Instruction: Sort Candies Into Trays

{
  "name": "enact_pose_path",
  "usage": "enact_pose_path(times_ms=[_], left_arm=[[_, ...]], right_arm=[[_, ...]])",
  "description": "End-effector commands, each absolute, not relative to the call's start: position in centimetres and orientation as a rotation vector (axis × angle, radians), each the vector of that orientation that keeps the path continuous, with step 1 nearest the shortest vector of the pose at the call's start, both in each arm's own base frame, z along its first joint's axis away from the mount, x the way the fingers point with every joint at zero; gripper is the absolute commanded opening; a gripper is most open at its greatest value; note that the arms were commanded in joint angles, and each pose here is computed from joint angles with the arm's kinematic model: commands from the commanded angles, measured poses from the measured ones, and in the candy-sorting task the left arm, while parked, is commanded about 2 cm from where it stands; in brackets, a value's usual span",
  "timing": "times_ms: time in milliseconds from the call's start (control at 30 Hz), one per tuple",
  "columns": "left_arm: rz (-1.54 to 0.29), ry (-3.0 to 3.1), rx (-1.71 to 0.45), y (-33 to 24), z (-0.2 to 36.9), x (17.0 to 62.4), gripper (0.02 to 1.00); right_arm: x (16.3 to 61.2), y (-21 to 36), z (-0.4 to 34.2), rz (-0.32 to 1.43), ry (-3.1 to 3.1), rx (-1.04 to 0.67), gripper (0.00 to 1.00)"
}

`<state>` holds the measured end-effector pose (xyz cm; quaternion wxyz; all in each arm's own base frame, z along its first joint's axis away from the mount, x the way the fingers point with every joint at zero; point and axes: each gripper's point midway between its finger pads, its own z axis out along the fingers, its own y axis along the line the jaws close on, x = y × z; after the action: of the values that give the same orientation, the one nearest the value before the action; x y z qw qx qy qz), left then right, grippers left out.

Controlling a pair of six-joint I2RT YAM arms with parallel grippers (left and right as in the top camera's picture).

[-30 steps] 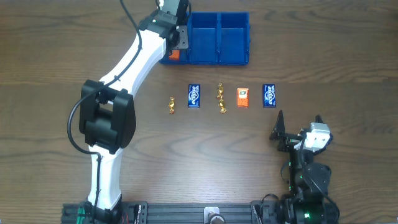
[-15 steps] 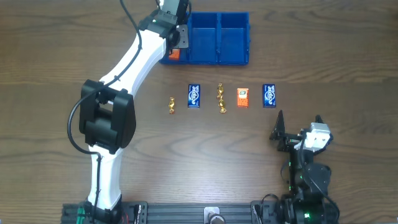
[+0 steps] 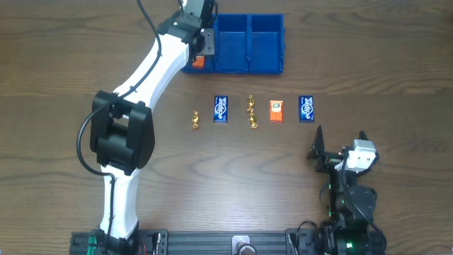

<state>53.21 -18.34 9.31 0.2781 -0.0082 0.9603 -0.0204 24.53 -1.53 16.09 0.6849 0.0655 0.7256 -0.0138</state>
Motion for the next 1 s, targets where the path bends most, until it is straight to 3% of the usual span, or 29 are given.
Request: enact_pose_path(times_ms=[33,367,500,700,1000], left_arm=[[-0.069,2.529,-0.009,-18.3,11.8,53.6,0.384],[-0.078,2.506,-0.009,-18.4,12.5,53.9,0.452],[-0.068,2.503,-0.011,-18.3,12.6,54.0,0.713],[-0.068,2.457,-0.021,-18.1,14.9,53.9,0.963],[-0.145,2.334,-0.003,-22.1,21.8,51.3,0.985]], right_arm=[[24.5,-1.8,16.1,-0.05,1.623,0.15,0.998],[24.5,-1.8,16.1,-0.05,1.623,0.15,0.998],[24.5,-1.8,16.1,-0.05,1.623,0.15,0.998],[24.5,-1.8,16.1,-0.05,1.623,0.15,0.998],[24.5,-1.8,16.1,-0.05,1.623,0.15,0.998]])
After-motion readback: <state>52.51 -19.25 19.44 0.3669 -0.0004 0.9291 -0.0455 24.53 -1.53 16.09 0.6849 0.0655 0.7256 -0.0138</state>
